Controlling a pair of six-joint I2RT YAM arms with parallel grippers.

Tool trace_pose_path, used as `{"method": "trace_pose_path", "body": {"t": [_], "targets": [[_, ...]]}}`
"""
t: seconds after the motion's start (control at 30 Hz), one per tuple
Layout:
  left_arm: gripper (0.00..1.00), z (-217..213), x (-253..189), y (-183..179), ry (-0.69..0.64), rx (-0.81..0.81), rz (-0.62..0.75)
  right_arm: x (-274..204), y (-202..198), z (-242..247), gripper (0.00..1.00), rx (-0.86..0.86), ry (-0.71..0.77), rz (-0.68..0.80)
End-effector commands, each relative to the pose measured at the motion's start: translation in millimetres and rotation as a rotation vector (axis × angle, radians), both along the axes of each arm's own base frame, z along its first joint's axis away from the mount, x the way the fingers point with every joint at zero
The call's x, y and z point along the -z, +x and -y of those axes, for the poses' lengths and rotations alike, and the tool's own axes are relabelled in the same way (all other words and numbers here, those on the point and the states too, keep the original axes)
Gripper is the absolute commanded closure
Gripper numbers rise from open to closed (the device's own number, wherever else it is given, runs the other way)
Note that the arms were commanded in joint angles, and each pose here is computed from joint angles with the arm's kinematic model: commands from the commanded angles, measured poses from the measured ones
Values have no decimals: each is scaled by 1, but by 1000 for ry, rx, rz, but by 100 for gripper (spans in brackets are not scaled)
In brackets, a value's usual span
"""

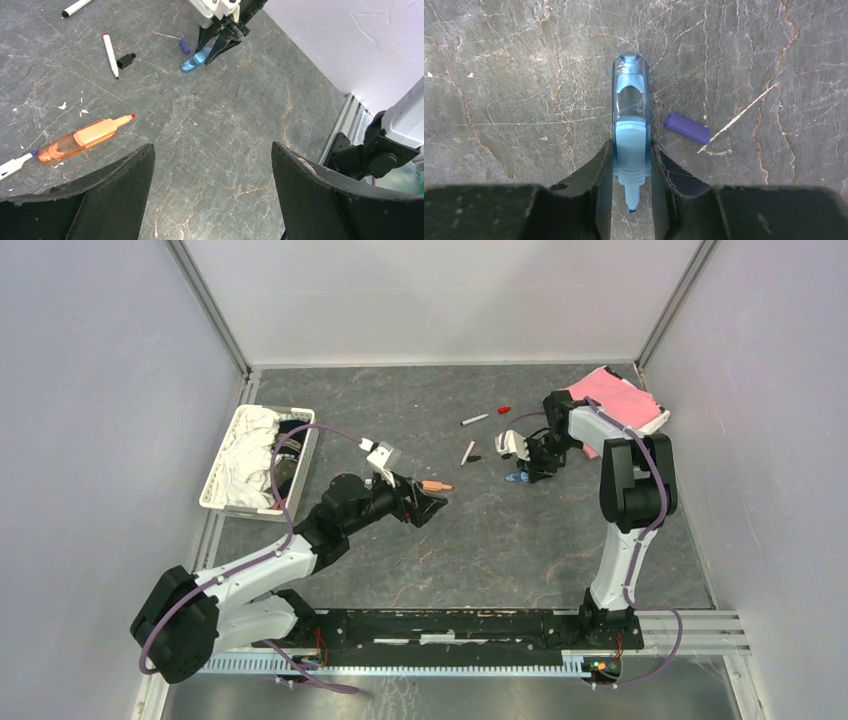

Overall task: Insert the pens into the pen caps
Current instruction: Pick up the pen from the center of the board.

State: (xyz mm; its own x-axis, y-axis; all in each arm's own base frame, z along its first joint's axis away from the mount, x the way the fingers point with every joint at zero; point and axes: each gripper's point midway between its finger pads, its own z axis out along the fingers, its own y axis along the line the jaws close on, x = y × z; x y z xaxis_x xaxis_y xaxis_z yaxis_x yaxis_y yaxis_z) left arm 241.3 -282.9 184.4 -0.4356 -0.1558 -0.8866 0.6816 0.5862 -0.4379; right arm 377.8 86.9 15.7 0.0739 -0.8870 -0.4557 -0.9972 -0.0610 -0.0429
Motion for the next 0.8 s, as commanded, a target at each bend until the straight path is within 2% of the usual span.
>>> {"method": "trace_pose_path", "body": {"t": [0.0,0.1,0.27,0.5,0.63,0.77], "targets": [[10,2,-24,-3,-100,12,38,11,-24,-2,85,-4,-4,-43],[10,6,-32,-8,-168,35,33,-1,-33,-9,91,21,50,-28],[10,13,-36,-16,-285,78,0,-36,-46,-33,99,97,220,18],[11,25,-36,-21,-403,134,-33,-86,-57,-67,100,222,495,51],[11,31,-35,-16,-439,90,-65,-119,-71,-84,100,259,657,21],[10,41,-36,-3,-447,-43,-73,-148,-86,-95,100,292,812,46]]}}
